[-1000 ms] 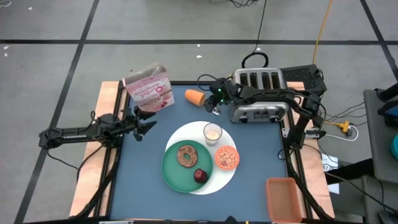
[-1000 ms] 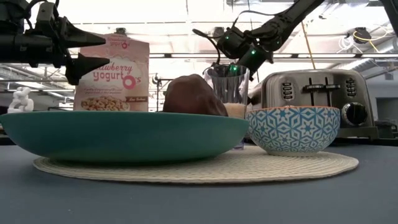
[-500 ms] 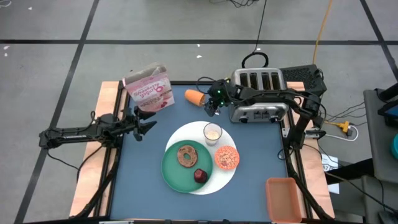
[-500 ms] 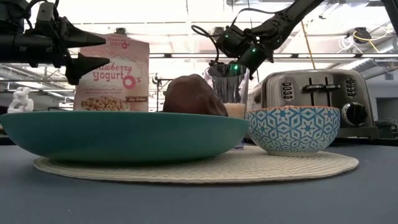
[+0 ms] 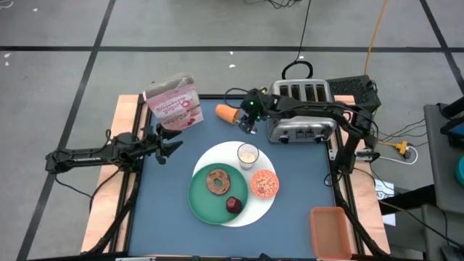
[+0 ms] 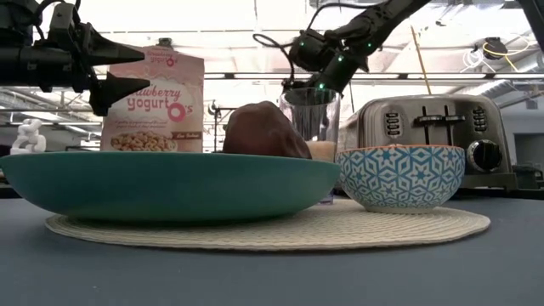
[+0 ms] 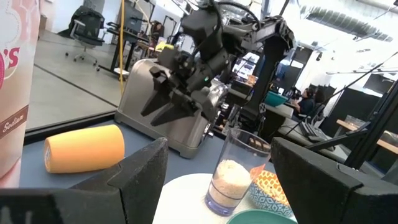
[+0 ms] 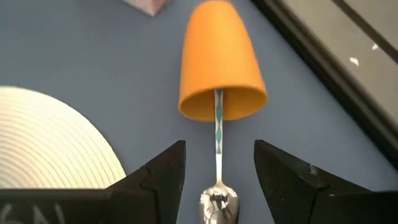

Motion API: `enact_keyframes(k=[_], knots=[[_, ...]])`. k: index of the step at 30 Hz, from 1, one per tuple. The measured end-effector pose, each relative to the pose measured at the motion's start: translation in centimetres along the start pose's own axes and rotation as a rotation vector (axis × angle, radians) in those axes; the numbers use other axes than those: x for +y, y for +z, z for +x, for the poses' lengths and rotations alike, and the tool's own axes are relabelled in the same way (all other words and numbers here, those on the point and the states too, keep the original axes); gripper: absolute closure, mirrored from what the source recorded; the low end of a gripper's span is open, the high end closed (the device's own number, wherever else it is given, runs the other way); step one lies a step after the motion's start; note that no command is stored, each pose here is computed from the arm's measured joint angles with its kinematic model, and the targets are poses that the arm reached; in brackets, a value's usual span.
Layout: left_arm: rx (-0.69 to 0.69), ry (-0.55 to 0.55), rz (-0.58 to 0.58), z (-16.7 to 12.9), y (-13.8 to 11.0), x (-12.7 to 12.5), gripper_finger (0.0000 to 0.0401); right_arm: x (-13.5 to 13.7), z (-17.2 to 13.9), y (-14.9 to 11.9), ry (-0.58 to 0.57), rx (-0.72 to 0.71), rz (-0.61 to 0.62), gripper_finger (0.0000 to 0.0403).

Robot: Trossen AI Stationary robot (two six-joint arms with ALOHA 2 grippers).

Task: Arrange a breakfast setting
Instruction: Put the green spoon on the table to the right side of the orange bowl

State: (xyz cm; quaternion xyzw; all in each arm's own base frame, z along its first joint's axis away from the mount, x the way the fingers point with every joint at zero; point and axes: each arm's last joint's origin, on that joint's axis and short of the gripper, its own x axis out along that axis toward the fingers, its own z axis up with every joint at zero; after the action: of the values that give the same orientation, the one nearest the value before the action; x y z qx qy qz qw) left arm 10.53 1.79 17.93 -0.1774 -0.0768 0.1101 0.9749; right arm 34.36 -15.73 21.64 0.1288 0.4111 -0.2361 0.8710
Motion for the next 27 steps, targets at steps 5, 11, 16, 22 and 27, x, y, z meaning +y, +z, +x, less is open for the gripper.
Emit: enact_keyframes(k=[5,11,16,22,27], knots=[[0.0,0.0,0.0,0.0,0.0,0.0,0.0114,0.0,2.3,-1.0,-0.005,0.069,-0.004,0.022],[0.0,0.001,-0.002,0.0,0.0,0.0,0.0114,-0.2,5.1,-1.7,-0.02,0.153,-0.006,0.022],[0.001,0.001,-0.002,0.0,0.0,0.0,0.0114,-0.3,6.9,-1.1,-0.025,0.194,-0.042,0.022],[0.004,0.002,-0.001,0.0,0.0,0.0,0.0114,-0.3,8.7,-1.2,-0.032,0.275,-0.054,0.022],[0.006,0.003,-0.001,0.0,-0.1,0.0,0.0114,-0.3,9.4,-1.5,-0.036,0.303,-0.055,0.022]])
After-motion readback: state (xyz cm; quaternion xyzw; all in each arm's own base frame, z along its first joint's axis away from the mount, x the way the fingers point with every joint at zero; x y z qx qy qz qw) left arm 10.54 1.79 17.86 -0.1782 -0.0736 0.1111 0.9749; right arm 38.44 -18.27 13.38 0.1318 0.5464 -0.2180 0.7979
